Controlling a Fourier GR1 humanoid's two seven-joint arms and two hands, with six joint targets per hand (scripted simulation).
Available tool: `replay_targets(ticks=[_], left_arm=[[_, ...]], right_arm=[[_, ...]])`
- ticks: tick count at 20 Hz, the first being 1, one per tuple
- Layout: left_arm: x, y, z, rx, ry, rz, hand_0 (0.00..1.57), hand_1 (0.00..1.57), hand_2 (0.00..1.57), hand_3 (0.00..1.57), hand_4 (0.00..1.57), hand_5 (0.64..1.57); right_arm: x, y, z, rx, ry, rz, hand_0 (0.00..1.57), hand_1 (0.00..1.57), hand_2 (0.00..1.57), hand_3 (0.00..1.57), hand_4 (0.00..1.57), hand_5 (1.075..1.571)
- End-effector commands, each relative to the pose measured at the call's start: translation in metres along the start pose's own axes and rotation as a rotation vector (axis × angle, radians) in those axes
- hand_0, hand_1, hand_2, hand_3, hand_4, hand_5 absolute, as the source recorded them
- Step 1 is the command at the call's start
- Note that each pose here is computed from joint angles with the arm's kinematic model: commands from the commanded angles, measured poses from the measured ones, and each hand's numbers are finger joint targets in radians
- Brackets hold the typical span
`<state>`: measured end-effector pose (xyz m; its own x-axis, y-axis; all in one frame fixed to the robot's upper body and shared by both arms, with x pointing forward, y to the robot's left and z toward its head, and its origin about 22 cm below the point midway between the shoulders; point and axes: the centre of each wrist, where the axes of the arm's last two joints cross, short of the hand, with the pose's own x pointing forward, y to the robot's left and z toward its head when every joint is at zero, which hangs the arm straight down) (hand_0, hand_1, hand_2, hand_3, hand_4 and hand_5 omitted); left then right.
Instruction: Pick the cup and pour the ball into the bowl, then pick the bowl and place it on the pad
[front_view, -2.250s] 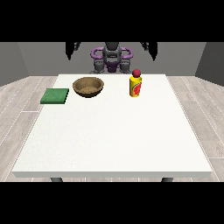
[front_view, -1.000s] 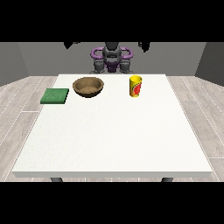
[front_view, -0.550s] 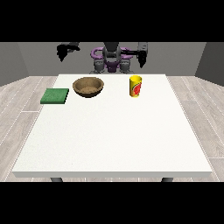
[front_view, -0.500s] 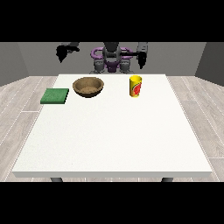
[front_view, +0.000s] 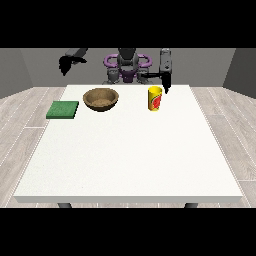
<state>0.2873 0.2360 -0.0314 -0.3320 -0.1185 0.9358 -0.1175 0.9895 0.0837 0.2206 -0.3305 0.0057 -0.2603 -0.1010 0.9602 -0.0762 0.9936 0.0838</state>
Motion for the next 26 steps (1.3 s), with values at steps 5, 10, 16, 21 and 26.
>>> replay_targets(ticks=[5, 10, 16, 21, 26], left_arm=[[-0.029, 0.015, -0.023, 0.060, -0.012, -0.025, 0.00, 0.00, 0.00, 0.00, 0.00, 1.490], [-0.054, 0.003, -0.007, 0.079, -0.018, -0.085, 0.76, 0.76, 0.00, 0.00, 0.00, 1.453], [-0.065, -0.002, -0.001, 0.102, -0.002, -0.254, 1.31, 1.31, 1.57, 1.57, 1.19, 1.554], [-0.055, -0.020, -0.020, 0.045, 0.022, -0.392, 1.30, 1.30, 1.57, 1.57, 1.23, 1.548], [-0.033, -0.039, -0.053, -0.024, 0.005, -0.672, 1.32, 1.32, 1.57, 1.57, 1.23, 1.552]], right_arm=[[0.004, -0.027, -0.008, 0.019, -0.042, 0.002, 0.00, 0.00, 0.00, 0.00, 0.25, 1.571], [0.021, -0.036, -0.019, 0.066, -0.096, -0.012, 0.00, 0.00, 0.00, 0.00, 0.27, 1.567], [0.020, -0.062, -0.006, 0.055, -0.093, -0.018, 0.00, 0.00, 0.00, 0.00, 0.24, 1.570], [0.018, -0.064, -0.006, 0.043, 0.032, -0.015, 0.00, 0.00, 0.00, 0.00, 0.36, 1.570], [0.021, -0.082, -0.013, 0.001, 0.127, -0.002, 0.00, 0.00, 0.00, 0.00, 0.49, 1.571]])
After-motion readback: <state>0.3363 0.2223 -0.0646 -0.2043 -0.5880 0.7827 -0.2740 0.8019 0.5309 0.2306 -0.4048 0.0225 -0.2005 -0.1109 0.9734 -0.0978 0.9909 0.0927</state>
